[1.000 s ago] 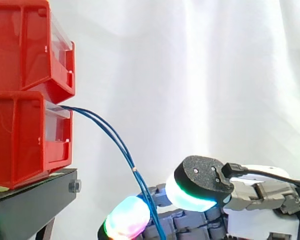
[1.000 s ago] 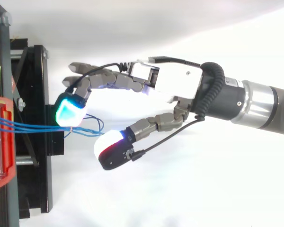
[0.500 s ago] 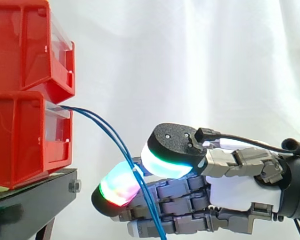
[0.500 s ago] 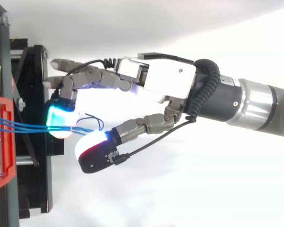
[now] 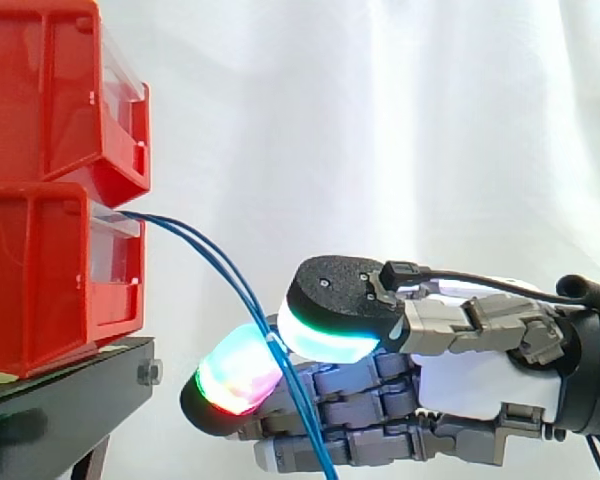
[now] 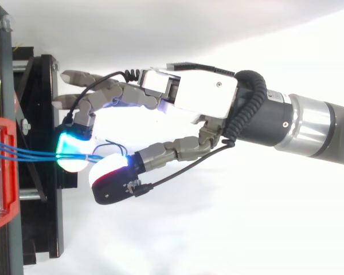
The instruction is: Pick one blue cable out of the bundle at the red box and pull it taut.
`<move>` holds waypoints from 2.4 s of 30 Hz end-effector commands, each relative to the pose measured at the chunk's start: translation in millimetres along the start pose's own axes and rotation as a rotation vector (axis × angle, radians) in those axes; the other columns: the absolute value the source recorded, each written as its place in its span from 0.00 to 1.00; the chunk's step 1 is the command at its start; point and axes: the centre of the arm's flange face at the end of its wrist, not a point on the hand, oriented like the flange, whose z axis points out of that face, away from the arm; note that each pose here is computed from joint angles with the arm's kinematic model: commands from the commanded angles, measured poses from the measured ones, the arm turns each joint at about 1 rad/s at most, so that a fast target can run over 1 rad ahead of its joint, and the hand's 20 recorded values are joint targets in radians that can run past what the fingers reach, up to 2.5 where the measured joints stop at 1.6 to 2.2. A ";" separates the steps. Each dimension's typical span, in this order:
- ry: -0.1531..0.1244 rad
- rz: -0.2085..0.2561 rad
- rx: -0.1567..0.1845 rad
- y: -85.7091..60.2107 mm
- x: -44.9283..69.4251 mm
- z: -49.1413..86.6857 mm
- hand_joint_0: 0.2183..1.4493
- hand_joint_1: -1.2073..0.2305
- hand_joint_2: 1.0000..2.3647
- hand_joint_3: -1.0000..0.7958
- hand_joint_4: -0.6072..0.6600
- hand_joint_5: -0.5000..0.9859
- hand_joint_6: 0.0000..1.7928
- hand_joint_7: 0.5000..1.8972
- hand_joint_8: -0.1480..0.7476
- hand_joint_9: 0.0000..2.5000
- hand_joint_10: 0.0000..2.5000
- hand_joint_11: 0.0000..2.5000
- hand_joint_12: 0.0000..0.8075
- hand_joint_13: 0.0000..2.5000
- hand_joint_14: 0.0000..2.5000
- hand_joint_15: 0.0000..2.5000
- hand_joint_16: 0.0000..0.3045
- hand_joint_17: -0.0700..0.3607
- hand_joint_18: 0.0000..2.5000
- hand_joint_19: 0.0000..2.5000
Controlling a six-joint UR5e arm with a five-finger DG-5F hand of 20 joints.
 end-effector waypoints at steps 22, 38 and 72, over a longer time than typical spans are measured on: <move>-0.003 0.002 0.003 -0.7 -2.0 0.0 0.32 0.28 0.01 0.49 0.57 0.23 0.50 0.32 0.54 0.22 0.00 0.08 0.43 0.10 0.00 0.02 0.17 0.43 0.07 0.02; 0.021 0.035 0.042 2.5 -5.2 -4.5 0.38 0.21 0.00 0.31 0.62 0.22 0.49 0.27 0.52 0.21 0.00 0.08 0.43 0.09 0.00 0.02 0.17 0.43 0.08 0.01; 0.059 0.029 0.178 36.5 -19.2 -7.4 0.30 0.34 0.01 0.45 0.62 0.23 0.48 0.32 0.55 0.23 0.00 0.08 0.43 0.09 0.00 0.02 0.17 0.43 0.07 0.03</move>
